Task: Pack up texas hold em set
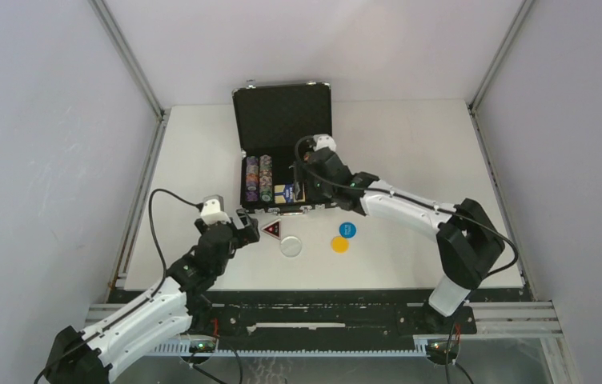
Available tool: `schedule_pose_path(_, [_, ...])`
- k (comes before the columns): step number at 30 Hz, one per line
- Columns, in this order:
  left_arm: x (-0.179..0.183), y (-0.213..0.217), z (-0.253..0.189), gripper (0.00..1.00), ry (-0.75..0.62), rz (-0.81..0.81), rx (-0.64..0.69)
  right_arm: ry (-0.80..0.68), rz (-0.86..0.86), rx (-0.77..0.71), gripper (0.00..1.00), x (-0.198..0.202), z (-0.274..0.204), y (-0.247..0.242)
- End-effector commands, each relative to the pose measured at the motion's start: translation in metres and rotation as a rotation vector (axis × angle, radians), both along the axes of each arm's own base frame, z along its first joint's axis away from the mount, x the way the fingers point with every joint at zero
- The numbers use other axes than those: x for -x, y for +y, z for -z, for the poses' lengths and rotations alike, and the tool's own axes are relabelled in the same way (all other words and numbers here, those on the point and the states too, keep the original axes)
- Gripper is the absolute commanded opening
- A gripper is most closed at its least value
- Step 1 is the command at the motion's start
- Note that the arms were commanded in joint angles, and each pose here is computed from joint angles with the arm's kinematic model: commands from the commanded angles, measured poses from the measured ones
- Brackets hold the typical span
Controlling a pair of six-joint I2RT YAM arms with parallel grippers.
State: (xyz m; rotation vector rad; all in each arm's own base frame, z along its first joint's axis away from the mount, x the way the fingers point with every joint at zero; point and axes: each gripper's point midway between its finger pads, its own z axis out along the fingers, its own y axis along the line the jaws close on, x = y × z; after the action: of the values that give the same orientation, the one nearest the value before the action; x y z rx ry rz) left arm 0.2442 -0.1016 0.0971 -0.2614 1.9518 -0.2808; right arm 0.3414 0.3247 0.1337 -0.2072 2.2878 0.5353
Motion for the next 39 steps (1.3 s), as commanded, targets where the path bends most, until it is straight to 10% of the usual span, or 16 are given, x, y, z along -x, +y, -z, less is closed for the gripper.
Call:
schedule_pose_path(1, [-0.012, -0.003, -0.025, 0.98, -0.036, -0.058, 0.095, -0.023, -0.043, 0.219, 0.82, 0.049, 0.019, -0.004])
schedule_pose_path(21, [-0.016, 0.024, 0.013, 0.99, 0.134, -0.210, 0.133, 0.106, -0.188, 0.350, 0.94, 0.132, 0.116, 0.049])
schedule_pose_path(32, [-0.019, 0.031, 0.014, 1.00, 0.134, -0.233, 0.124, 0.102, -0.165, 0.342, 0.58, 0.129, 0.115, 0.049])
schedule_pose_path(39, [-0.020, 0.032, 0.015, 1.00, 0.135, -0.230, 0.121, 0.043, -0.187, 0.247, 0.54, 0.115, 0.068, 0.054])
